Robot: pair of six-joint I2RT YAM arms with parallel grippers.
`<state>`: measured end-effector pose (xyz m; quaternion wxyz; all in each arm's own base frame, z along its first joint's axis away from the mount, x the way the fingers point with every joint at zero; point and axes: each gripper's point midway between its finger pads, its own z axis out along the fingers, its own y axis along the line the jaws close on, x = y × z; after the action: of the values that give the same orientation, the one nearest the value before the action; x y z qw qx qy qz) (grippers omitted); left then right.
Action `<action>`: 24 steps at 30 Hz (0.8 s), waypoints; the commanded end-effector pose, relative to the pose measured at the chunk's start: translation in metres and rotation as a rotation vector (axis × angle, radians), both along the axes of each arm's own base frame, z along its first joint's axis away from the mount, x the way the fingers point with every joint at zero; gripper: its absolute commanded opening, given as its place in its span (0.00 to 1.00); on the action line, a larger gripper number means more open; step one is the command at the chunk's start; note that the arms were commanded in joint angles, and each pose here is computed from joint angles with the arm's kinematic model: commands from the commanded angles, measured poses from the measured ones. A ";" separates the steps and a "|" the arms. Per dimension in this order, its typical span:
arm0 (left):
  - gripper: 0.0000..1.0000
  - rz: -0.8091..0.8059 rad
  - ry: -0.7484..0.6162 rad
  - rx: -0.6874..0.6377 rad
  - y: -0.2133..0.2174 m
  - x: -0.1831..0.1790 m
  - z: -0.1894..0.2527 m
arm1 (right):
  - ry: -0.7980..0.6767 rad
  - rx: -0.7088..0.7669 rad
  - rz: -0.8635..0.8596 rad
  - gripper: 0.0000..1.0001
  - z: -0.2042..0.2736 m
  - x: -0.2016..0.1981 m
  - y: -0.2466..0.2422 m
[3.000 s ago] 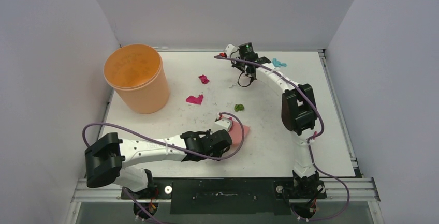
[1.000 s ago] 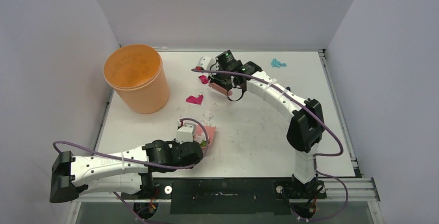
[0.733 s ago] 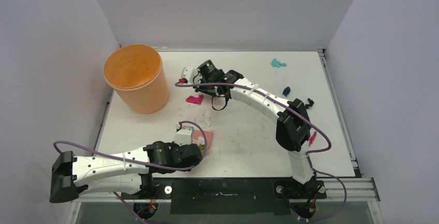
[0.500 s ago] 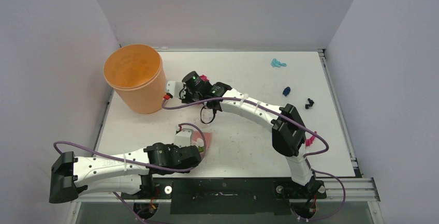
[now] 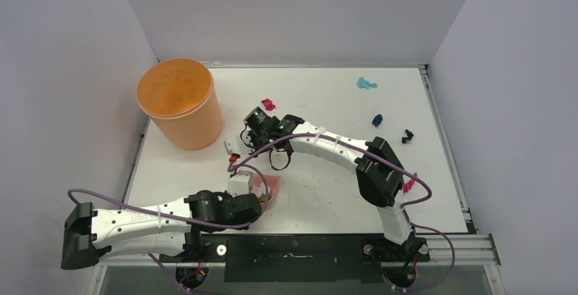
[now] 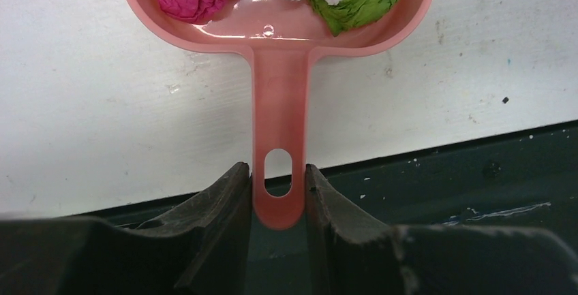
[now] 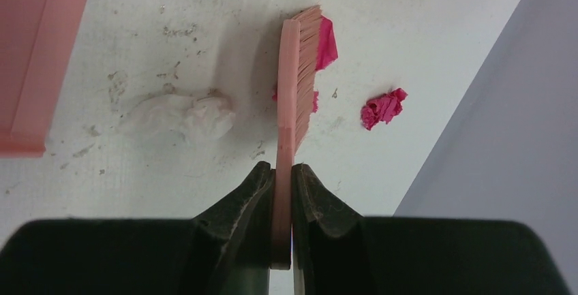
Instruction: Sweep away the paper scraps from the table
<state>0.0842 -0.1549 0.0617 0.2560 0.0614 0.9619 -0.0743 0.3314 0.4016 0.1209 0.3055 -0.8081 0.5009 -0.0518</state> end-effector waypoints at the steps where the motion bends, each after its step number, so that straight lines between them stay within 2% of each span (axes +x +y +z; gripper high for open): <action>1: 0.00 0.009 -0.016 -0.042 -0.007 0.003 0.003 | 0.067 -0.118 0.068 0.05 0.017 -0.036 -0.042; 4: 0.00 -0.001 -0.020 -0.042 -0.009 0.003 0.001 | 0.109 -0.106 0.045 0.05 0.025 -0.054 -0.061; 10: 0.00 -0.038 -0.024 -0.041 -0.018 0.005 -0.003 | 0.247 0.039 -0.056 0.05 0.041 -0.088 -0.073; 12: 0.00 -0.051 -0.018 -0.040 -0.021 0.004 -0.005 | 0.229 0.132 -0.142 0.05 0.055 -0.076 -0.075; 17: 0.00 -0.075 -0.010 -0.036 -0.028 0.004 -0.006 | 0.185 0.345 -0.483 0.05 0.095 -0.007 -0.097; 20: 0.00 -0.085 -0.016 -0.037 -0.031 0.006 -0.005 | 0.142 0.377 -0.626 0.05 0.093 0.013 -0.108; 24: 0.00 -0.091 -0.026 -0.027 -0.036 0.011 -0.004 | 0.144 0.354 -0.719 0.05 0.067 0.015 -0.112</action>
<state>0.0861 -0.1705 0.0452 0.2512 0.1001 0.9601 -0.0709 0.3418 0.2777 0.1943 0.3473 -0.5745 0.7412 -0.0053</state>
